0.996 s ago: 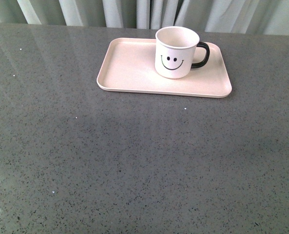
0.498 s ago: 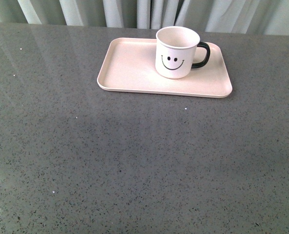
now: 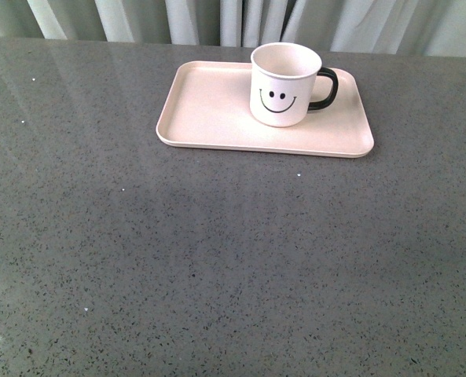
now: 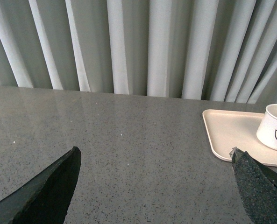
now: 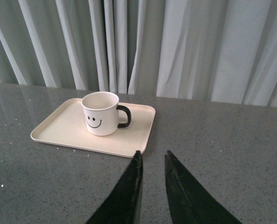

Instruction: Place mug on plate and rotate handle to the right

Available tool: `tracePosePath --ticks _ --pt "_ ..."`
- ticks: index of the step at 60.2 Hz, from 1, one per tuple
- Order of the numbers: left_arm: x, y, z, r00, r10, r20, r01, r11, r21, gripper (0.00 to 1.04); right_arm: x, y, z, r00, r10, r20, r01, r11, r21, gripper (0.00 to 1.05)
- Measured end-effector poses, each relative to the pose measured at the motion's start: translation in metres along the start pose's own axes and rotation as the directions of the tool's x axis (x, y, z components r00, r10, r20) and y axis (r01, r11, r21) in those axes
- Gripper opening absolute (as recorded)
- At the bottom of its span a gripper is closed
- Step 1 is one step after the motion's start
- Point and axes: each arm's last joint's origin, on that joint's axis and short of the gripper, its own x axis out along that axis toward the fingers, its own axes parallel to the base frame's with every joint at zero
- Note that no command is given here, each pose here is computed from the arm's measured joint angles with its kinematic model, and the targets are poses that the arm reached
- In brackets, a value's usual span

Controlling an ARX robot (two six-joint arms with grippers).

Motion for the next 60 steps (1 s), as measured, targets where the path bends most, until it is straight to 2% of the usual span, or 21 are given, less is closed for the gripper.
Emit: tracePosePath --ticks 4,6,28,60 --pt "0.0 0.0 0.0 1.0 0.0 0.0 0.0 1.0 0.0 0.96 0.0 0.0 0.0 1.0 0.0 0.0 0.0 1.0 0.0 0.3" --pt "0.0 0.0 0.0 1.0 0.0 0.0 0.0 1.0 0.0 0.96 0.0 0.0 0.0 1.0 0.0 0.0 0.0 1.0 0.0 0.39" --pt "0.0 0.0 0.0 1.0 0.0 0.0 0.0 1.0 0.0 0.95 0.0 0.0 0.0 1.0 0.0 0.0 0.0 1.0 0.001 0.97" --pt "0.0 0.0 0.0 1.0 0.0 0.0 0.0 1.0 0.0 0.96 0.0 0.0 0.0 1.0 0.0 0.0 0.0 1.0 0.001 0.96"
